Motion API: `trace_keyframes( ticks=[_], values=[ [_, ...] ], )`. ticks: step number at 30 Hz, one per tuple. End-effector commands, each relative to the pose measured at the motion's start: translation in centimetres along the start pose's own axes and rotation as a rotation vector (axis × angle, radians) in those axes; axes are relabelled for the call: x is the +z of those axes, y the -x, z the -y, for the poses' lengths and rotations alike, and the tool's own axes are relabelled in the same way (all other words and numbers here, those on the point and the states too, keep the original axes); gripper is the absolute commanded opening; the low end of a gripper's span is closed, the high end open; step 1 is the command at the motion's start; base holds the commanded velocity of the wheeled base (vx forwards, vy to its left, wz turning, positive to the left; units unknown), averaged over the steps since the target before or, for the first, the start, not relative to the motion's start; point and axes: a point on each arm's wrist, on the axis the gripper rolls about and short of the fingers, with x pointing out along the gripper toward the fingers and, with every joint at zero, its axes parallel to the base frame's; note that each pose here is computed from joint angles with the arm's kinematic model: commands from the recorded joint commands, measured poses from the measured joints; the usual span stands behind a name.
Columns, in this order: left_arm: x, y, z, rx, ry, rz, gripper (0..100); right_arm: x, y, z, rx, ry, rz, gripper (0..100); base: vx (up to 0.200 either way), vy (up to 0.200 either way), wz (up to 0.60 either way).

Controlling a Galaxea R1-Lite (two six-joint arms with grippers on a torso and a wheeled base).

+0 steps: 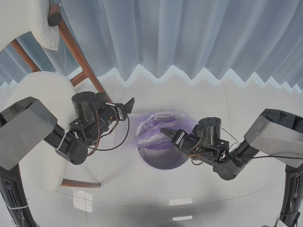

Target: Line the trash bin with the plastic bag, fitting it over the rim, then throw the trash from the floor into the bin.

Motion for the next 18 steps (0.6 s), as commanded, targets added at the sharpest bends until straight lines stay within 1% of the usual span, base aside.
trace_keyframes(
  ticks=[1, 5, 8, 12, 14, 18],
  values=[
    [0.2, 0.1, 0.1, -0.001, 0.0, 0.004, 100, -0.4, -0.6, 0.7, -0.015, -0.001, -0.004, 0, 0.0, 0.0, 0.0],
    [0.3, 0.2, 0.0, 0.002, 0.0, 0.006, 100, -0.2, -0.1, 0.3, -0.008, 0.005, -0.003, 0, 0.0, 0.0, 0.0],
    [0.2, 0.2, 0.0, 0.002, -0.002, 0.005, 100, -0.4, 0.9, 0.1, -0.019, 0.027, -0.017, 0, 0.0, 0.0, 0.0],
    [-0.4, 0.4, -0.1, 0.004, -0.006, -0.02, 100, -2.1, 1.8, 0.5, -0.061, 0.095, -0.091, 0, 0.0, 0.0, 0.0],
    [-0.8, 0.5, 0.0, 0.002, -0.007, -0.032, 100, -3.4, 2.4, 1.1, -0.094, 0.155, -0.146, 0, 0.0, 0.0, 0.0],
    [-1.4, 0.9, -0.1, 0.004, -0.013, -0.063, 100, -5.0, 3.1, 1.4, -0.12, 0.184, -0.21, 0, 0.0, 0.0, 0.0]
  ],
)
